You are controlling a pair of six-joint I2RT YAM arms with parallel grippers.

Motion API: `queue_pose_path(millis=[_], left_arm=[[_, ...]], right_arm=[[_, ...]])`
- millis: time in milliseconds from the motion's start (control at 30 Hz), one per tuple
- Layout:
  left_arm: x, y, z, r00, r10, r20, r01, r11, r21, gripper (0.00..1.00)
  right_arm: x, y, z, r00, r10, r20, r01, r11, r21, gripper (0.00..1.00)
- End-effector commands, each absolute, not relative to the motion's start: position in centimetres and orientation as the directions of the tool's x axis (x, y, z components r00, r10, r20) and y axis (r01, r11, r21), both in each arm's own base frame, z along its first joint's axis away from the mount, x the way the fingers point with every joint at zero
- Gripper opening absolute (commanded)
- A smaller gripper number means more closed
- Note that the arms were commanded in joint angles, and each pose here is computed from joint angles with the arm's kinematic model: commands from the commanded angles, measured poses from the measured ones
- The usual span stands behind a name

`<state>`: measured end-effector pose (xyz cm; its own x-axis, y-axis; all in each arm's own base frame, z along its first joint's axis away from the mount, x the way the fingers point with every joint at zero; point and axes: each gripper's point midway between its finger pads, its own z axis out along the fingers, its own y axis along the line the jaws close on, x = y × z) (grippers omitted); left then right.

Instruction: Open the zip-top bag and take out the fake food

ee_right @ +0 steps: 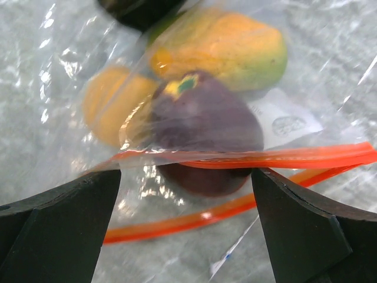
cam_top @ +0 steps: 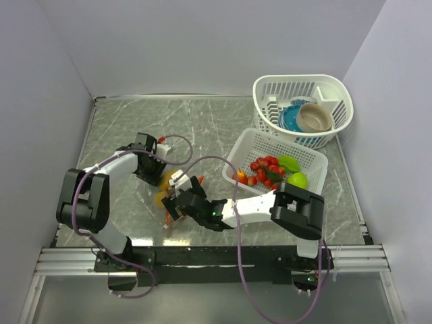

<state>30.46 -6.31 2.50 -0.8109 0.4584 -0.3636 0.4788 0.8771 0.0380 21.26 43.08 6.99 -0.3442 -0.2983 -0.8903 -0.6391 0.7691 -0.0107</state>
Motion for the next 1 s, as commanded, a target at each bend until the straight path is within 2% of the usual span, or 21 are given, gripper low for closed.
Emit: queue_pose_path(millis=[0,167,433,567,600,633,733,967], left_arm=[[29.1,-6.8,2.4,-0.794,0.496,-0.351,0.521,0.853,0.028,0.41],[27.9,-7.0,2.0,-0.781,0.528,-0.333,0.559,0.829,0.004,0.32],[28.0,-6.8,2.4,-0.773,0.535,-0.34,0.563,0.826,0.02,0.31],[28.0,-6.6,2.4,-0.771,0.538,-0.339,0.562,0.827,0.034,0.29],[28.0,-6.5,2.3,-0.771,0.538,-0.339,0.56,0.827,0.039,0.29],[27.9,-6.3,2.2,-0.772,0.54,-0.335,0.56,0.827,0.043,0.29],[27.9,-6.1,1.9,-0.774,0.538,-0.334,0.553,0.831,0.058,0.28],[28.2,-5.3,1.6,-0.787,0.527,-0.32,0.527,0.845,0.096,0.27]], right_arm=[[23.7,44.4,9.4,-0.291,-0.233,-0.928,-0.611,0.791,-0.007,1.0],[24.4,44.0,7.2,-0.311,-0.275,-0.909,-0.592,0.805,-0.041,1.0],[23.5,43.6,5.0,-0.375,-0.283,-0.883,-0.601,0.8,-0.001,1.0],[22.8,42.8,4.7,-0.384,-0.261,-0.886,-0.613,0.789,0.033,0.87],[22.7,42.7,5.1,-0.381,-0.249,-0.89,-0.611,0.79,0.04,0.81],[22.8,42.6,5.9,-0.378,-0.226,-0.898,-0.607,0.792,0.056,0.69],[22.4,41.8,7.3,-0.377,-0.212,-0.902,-0.605,0.794,0.066,0.58],[19.6,38.6,8.7,-0.403,-0.222,-0.888,-0.616,0.783,0.084,0.6]])
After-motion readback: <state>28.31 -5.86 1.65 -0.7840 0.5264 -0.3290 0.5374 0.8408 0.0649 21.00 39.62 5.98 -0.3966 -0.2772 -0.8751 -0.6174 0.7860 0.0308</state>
